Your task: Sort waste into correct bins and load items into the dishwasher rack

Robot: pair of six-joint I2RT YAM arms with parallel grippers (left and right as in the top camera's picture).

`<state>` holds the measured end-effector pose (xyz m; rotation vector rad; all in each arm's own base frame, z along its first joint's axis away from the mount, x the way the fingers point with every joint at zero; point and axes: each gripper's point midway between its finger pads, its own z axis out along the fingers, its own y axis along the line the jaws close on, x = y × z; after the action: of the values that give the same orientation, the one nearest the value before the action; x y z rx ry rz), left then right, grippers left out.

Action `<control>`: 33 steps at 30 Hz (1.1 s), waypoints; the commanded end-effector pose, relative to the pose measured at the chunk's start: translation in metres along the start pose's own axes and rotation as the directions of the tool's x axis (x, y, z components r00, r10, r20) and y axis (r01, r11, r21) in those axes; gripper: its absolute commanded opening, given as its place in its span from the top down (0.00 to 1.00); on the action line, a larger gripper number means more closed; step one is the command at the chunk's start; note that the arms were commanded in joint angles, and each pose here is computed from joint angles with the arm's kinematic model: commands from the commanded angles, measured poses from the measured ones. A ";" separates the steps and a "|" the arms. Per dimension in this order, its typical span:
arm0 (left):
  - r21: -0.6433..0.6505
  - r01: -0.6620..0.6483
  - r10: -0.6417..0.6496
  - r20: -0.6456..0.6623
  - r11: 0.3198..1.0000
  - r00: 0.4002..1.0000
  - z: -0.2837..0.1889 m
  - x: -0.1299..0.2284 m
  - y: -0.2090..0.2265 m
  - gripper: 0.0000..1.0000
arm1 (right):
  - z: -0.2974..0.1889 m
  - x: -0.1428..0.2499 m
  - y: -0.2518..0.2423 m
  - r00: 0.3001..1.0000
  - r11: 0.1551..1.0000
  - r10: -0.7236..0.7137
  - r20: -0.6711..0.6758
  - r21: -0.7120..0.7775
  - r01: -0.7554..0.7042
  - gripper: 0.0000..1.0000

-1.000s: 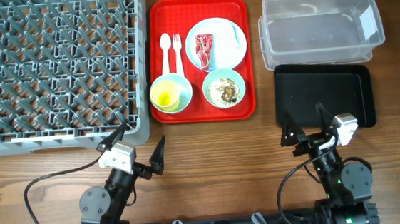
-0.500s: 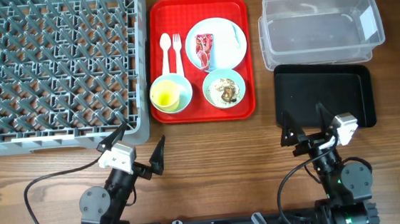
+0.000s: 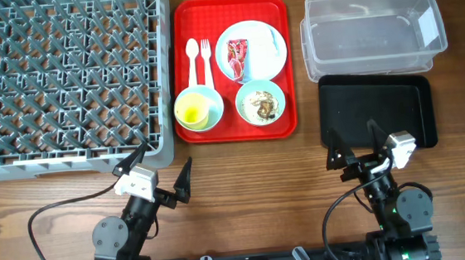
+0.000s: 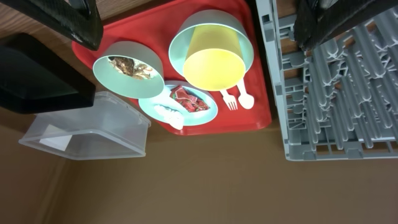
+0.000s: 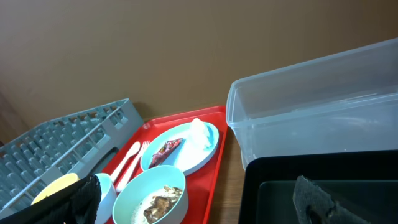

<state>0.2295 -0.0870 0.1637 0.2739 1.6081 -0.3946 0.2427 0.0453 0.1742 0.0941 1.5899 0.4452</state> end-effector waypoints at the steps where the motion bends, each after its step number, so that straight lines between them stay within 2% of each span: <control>1: 0.024 0.002 -0.001 -0.014 1.000 1.000 0.000 0.003 -0.005 0.00 | 0.001 0.002 0.003 1.000 1.000 0.000 -0.009 -0.019 0.000 0.00; 7: 0.024 0.001 -0.001 -0.014 1.000 1.000 0.000 0.003 -0.005 0.00 | 0.001 0.002 0.005 0.999 0.999 0.029 -0.014 -0.030 -0.029 0.00; 11: 0.060 0.000 0.001 -0.008 0.998 1.000 0.000 0.002 -0.011 0.00 | 0.001 0.003 0.005 0.980 0.980 0.196 -0.019 -0.027 -0.196 0.00; 12: 0.103 -0.005 0.004 0.008 0.995 1.000 -0.001 -0.002 -0.018 0.00 | 0.000 0.003 0.006 0.953 0.953 0.302 -0.024 -0.029 -0.303 0.00; 15: 0.213 -0.010 -0.013 0.104 0.977 0.994 -0.005 -0.027 -0.038 0.00 | 0.000 0.004 0.016 0.903 0.900 0.426 -0.059 -0.069 -0.430 0.00; 17: 0.228 0.015 -0.056 0.175 0.974 0.983 -0.009 -0.048 -0.040 0.00 | -0.002 0.003 0.027 0.919 0.911 0.385 -0.088 -0.126 -0.393 0.00; 19: 0.235 0.013 -0.067 0.224 0.972 0.972 -0.014 -0.068 -0.042 0.00 | -0.005 -0.006 0.040 0.956 0.937 0.282 -0.082 -0.189 -0.293 0.00; 23: 0.195 0.037 -0.080 0.218 0.980 0.973 -0.022 -0.102 -0.040 0.00 | -0.019 -0.059 0.066 0.994 0.958 0.103 0.028 -0.272 -0.092 0.00; 25: 0.185 0.061 -0.091 0.161 0.981 0.983 -0.024 -0.116 -0.041 0.00 | -0.028 -0.088 0.078 0.997 0.960 0.041 0.065 -0.278 -0.021 0.00; 27: 0.171 0.093 -0.107 0.077 0.981 0.991 -0.022 -0.127 -0.041 0.00 | -0.032 -0.111 0.086 0.998 0.963 0.033 0.046 -0.270 -0.019 0.00; 33: 0.107 0.194 -0.168 -0.213 0.975 0.962 0.002 -0.161 -0.039 0.00 | -0.016 -0.145 0.110 0.979 0.966 -0.010 -0.205 -0.255 -0.044 0.00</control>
<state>0.2105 -0.1089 0.2993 0.2894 1.7095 -0.6168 0.2050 0.0826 0.3302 -0.0451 1.6192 0.6893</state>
